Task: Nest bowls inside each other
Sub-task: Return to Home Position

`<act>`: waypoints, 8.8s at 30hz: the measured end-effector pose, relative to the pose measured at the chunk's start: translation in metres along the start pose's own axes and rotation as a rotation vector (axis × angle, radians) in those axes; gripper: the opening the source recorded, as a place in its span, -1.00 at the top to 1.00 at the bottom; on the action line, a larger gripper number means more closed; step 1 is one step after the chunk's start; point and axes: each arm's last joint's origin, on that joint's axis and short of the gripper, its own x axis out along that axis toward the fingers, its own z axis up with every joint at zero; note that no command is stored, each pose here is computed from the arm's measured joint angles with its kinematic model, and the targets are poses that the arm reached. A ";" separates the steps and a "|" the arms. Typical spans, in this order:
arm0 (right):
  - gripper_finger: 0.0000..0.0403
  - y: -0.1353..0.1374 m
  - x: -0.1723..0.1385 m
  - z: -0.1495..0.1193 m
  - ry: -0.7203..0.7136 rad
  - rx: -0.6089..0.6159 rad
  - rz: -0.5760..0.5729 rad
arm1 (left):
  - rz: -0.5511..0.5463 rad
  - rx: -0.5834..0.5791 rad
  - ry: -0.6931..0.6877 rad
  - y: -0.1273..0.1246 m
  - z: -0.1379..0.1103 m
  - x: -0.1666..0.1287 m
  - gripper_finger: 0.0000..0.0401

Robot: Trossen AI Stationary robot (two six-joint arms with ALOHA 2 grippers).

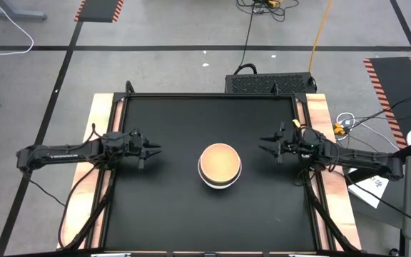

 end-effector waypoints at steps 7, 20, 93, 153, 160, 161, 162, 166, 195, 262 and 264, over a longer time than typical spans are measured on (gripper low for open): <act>0.23 0.000 0.000 -0.004 0.045 0.003 -0.004 | -0.006 -0.003 0.016 0.000 -0.001 0.001 0.52; 0.23 -0.001 0.003 -0.008 0.092 0.008 -0.008 | -0.007 0.001 0.014 0.000 -0.001 0.001 0.52; 0.23 -0.001 0.003 -0.008 0.086 0.069 -0.010 | 0.005 -0.012 0.006 0.000 0.000 0.001 0.52; 0.23 -0.001 0.003 -0.008 0.086 0.068 -0.010 | 0.005 -0.012 0.005 0.000 0.000 0.001 0.52; 0.23 -0.001 0.003 -0.008 0.086 0.069 -0.010 | 0.005 -0.012 0.005 0.000 0.000 0.001 0.52; 0.23 -0.001 0.003 -0.008 0.086 0.068 -0.010 | 0.005 -0.012 0.005 0.000 0.000 0.001 0.52; 0.23 -0.001 0.003 -0.008 0.086 0.068 -0.010 | 0.005 -0.012 0.005 0.000 0.000 0.001 0.52; 0.23 -0.001 0.003 -0.008 0.086 0.069 -0.010 | 0.005 -0.012 0.005 0.000 0.000 0.001 0.52; 0.23 -0.001 0.003 -0.008 0.086 0.068 -0.010 | 0.005 -0.012 0.005 0.000 0.000 0.001 0.52; 0.23 -0.001 0.003 -0.008 0.086 0.068 -0.010 | 0.005 -0.012 0.006 0.000 0.000 0.001 0.52; 0.23 -0.001 0.003 -0.008 0.086 0.068 -0.010 | 0.005 -0.012 0.005 0.000 0.000 0.001 0.52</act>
